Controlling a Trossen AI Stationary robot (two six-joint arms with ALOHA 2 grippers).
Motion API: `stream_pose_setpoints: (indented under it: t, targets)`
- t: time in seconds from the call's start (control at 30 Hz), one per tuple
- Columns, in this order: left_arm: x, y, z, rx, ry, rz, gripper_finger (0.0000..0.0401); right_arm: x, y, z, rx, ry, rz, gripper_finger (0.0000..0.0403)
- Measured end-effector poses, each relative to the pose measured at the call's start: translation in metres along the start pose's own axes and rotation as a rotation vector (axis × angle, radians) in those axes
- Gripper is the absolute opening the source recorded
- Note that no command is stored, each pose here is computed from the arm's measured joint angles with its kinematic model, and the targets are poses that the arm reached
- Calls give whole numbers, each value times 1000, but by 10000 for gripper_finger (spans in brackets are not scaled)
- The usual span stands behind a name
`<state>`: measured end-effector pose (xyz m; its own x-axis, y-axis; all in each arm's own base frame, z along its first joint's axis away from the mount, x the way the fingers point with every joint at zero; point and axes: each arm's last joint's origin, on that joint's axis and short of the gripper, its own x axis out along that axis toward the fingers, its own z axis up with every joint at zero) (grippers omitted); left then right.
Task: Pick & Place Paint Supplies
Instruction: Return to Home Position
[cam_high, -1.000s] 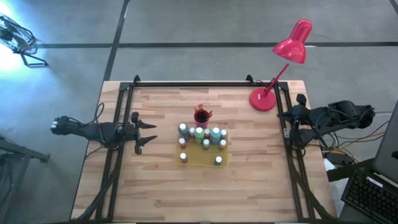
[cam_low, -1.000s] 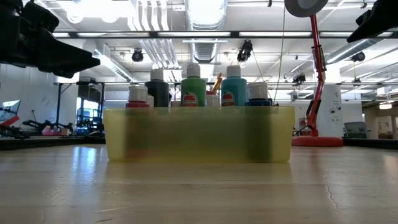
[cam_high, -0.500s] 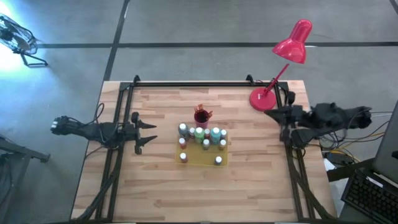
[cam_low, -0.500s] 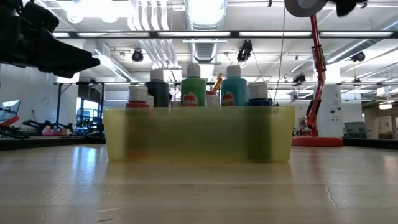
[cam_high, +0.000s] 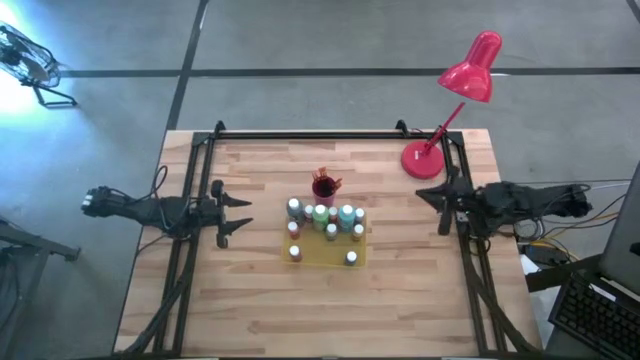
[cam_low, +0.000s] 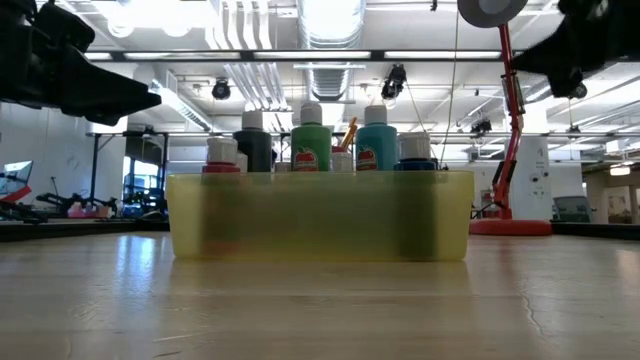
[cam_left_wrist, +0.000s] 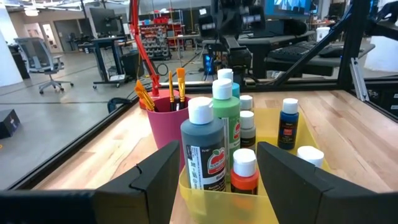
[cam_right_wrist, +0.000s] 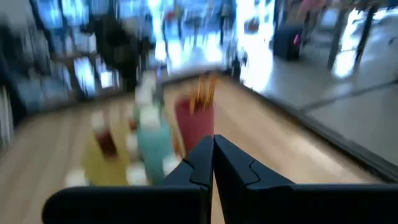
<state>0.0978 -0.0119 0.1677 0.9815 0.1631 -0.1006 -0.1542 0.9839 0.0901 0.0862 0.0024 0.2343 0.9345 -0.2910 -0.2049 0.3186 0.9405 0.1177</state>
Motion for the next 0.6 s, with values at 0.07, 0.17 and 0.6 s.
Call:
stream_pose_setpoints:
  t: [0.07, 0.17, 0.6]
  targets:
    - [0, 0, 0, 0, 0, 0, 218, -2, -2, 5, 64, -85, -1, 8]
    - [0, 0, 0, -1, -1, 0, 218, 5, -2, -3, 109, -151, 4, 8]
    - [0, 0, 0, -2, -3, 0, 218, 21, -17, -62, 24, 13, -114, 8]
